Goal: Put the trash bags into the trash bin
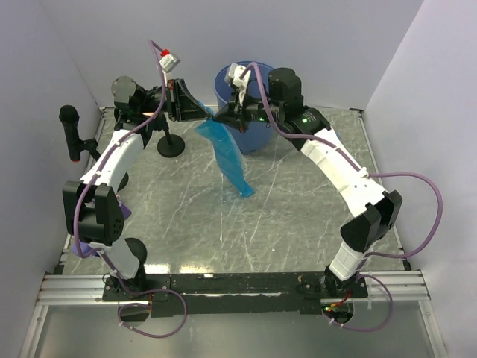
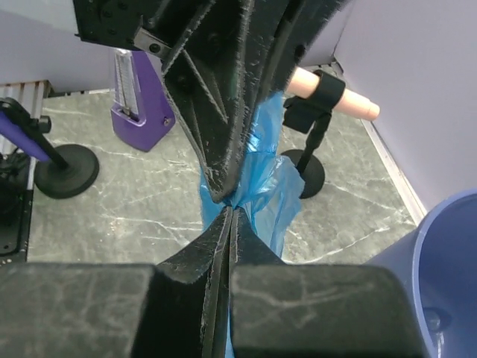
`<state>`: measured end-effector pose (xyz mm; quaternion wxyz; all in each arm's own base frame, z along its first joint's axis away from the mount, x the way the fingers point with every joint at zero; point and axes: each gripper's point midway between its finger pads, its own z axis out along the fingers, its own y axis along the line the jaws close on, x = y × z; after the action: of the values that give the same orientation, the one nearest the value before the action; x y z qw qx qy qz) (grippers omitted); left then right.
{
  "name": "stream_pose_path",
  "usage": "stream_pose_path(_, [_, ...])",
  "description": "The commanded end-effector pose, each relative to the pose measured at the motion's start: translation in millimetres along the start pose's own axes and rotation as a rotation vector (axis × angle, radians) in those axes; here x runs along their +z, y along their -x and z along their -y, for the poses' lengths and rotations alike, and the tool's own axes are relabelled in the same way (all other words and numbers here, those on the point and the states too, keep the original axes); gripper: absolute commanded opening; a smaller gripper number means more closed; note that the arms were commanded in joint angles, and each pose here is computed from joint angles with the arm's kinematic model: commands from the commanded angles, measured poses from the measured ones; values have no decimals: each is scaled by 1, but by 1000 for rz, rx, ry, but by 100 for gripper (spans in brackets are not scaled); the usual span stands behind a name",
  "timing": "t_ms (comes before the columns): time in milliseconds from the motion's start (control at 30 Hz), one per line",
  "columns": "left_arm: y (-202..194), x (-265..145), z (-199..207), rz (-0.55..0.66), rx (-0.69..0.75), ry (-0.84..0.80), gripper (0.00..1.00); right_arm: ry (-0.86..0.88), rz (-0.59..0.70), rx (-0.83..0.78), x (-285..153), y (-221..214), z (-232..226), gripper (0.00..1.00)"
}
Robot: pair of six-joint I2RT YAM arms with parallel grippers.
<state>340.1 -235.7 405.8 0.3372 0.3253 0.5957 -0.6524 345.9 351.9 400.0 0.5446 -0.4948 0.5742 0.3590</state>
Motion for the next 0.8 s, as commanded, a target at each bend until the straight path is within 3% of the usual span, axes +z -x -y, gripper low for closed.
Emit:
stream_pose_path(0, [3, 1, 34, -42, 76, -40, 1, -165, 22, 24, -30, 9, 42, 0])
stream_pose_path(167, [3, 2, 30, -39, 62, -39, 1, -184, -19, 95, -44, -21, 52, 0])
stream_pose_path(400, [2, 2, 28, -39, 53, -35, 1, -119, 43, 75, -43, -3, 36, 0])
stream_pose_path(433, [2, 2, 27, -38, 54, -34, 1, -74, 71, 52, -43, 7, 29, 6])
stream_pose_path(533, [-1, 2, 26, -33, 56, -30, 1, 45, 127, 27, -41, 28, 5, 42])
stream_pose_path(600, [-1, 2, 24, -33, 55, -30, 1, 93, 141, 31, -38, 32, -4, 55])
stream_pose_path(767, [2, 3, 24, -30, 58, -29, 1, 166, 138, 40, -26, 29, -19, 66])
